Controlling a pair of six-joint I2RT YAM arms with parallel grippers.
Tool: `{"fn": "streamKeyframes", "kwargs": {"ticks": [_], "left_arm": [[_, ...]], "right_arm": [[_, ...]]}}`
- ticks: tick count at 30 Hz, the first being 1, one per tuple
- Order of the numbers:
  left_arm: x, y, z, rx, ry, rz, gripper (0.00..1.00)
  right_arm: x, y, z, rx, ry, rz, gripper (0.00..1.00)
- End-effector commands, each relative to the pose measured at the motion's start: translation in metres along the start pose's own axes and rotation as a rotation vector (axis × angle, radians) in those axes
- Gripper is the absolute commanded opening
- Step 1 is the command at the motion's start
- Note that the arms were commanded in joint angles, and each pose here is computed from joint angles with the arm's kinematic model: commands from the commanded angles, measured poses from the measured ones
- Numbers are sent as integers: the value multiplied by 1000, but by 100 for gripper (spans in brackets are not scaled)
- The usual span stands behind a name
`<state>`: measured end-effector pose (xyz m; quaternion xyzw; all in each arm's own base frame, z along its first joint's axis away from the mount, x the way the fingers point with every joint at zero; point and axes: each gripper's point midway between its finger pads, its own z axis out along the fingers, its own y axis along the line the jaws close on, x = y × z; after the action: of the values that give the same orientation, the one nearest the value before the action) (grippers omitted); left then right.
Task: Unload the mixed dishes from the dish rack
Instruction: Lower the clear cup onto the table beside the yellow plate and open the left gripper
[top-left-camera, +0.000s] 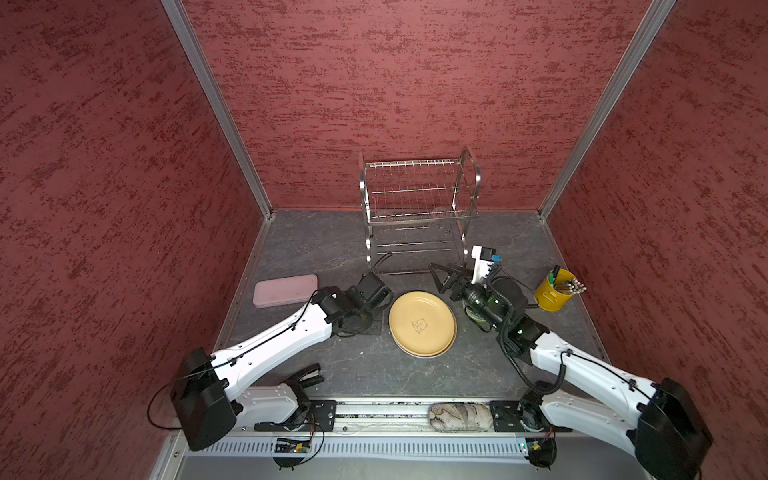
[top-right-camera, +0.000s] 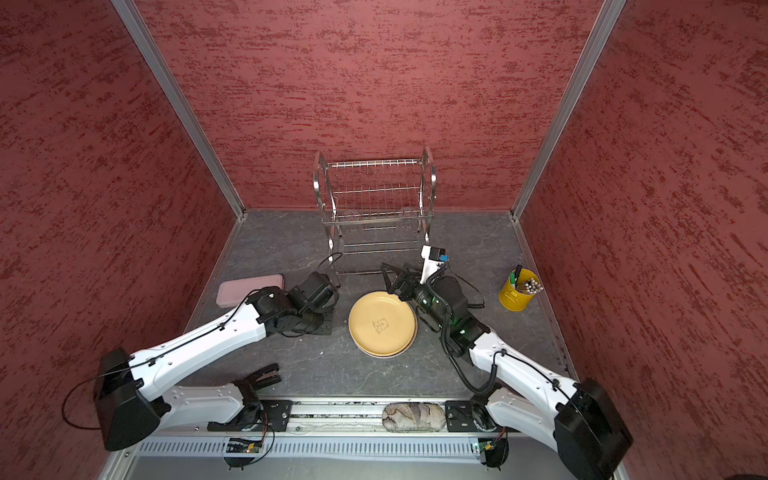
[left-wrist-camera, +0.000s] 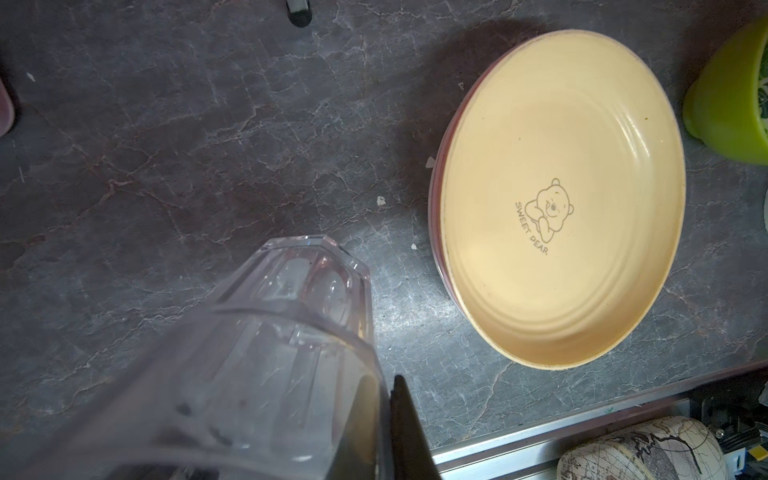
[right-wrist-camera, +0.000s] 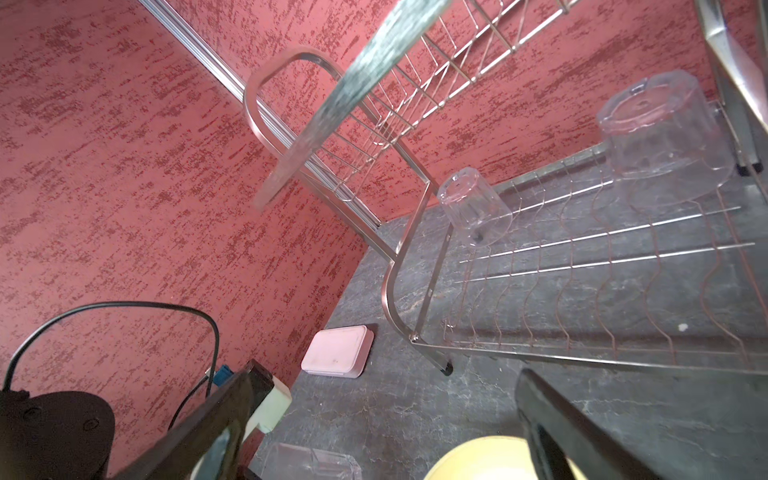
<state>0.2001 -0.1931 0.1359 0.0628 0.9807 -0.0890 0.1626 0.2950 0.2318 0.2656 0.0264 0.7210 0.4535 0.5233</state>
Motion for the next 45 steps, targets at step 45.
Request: {"fn": "streamKeyframes", "kwargs": {"ticks": [45], "left_arm": [[31, -50, 59, -68, 295, 249, 28]], "right_arm": [[10, -32, -23, 174, 20, -114, 99]]}}
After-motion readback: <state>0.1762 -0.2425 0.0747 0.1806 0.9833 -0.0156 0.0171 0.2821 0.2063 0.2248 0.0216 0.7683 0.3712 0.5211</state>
